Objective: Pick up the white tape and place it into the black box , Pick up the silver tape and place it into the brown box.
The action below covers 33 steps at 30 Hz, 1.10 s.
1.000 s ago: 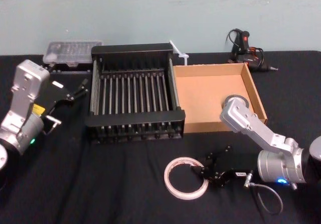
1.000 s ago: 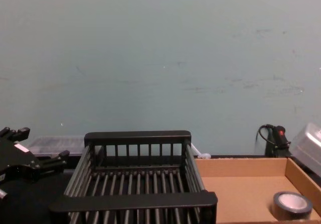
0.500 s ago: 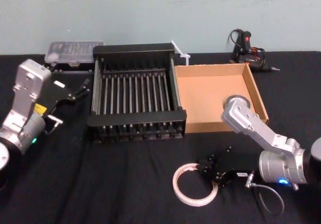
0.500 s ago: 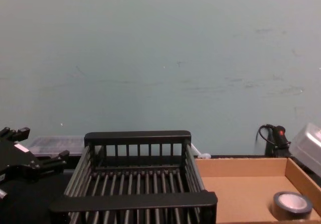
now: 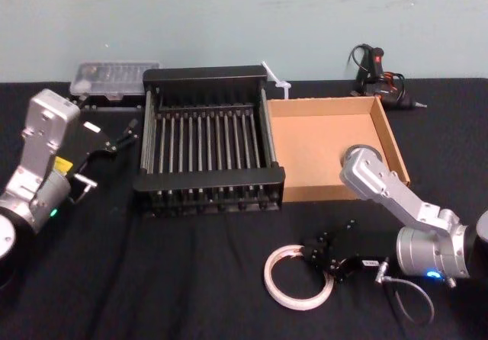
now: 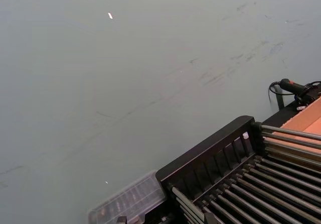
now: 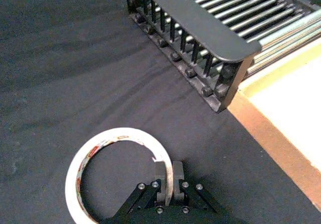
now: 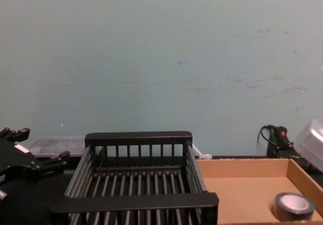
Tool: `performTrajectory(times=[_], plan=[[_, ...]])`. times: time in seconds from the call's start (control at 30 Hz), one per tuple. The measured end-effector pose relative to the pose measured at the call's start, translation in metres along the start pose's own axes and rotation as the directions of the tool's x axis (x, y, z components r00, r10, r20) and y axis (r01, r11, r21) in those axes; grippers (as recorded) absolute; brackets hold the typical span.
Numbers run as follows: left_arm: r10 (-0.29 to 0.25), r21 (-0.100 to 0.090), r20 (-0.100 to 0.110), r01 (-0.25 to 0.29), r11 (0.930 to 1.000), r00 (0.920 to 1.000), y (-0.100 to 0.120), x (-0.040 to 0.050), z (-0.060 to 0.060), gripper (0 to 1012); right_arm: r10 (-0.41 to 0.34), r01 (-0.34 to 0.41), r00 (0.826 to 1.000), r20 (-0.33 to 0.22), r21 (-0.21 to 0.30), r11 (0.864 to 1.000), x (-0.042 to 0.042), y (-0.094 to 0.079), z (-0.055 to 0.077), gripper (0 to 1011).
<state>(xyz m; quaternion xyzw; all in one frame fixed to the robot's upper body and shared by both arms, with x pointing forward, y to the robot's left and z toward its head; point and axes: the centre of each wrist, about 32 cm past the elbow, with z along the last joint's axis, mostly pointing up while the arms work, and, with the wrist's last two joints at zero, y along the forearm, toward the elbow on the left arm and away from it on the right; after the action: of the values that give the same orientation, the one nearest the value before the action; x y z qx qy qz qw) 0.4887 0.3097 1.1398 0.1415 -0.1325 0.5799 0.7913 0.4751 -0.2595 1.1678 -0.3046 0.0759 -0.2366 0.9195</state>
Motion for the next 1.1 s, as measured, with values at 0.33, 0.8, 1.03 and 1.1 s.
performTrajectory(times=[0.33,0.8,1.03,1.1], plan=[[0.000,0.000,0.000,0.000,1.0000,1.0000,0.000,0.0000,0.000,1001,-0.034,0.034,0.999,0.000,0.045,0.998,0.0045,-0.010,0.006,92],[0.000,0.000,0.000,0.000,1.0000,1.0000,0.000,0.0000,0.000,1001,-0.158,0.159,0.987,-0.016,0.108,0.981,0.0212,-0.034,0.015,92],[0.000,0.000,0.000,0.000,1.0000,1.0000,0.000,0.0000,0.000,1001,-0.224,0.225,0.974,-0.025,0.130,0.966,0.0321,-0.044,0.019,92],[0.000,0.000,0.000,0.000,1.0000,1.0000,0.000,0.0000,0.000,1001,-0.245,0.247,0.969,-0.031,0.137,0.959,0.0356,-0.046,0.020,92]])
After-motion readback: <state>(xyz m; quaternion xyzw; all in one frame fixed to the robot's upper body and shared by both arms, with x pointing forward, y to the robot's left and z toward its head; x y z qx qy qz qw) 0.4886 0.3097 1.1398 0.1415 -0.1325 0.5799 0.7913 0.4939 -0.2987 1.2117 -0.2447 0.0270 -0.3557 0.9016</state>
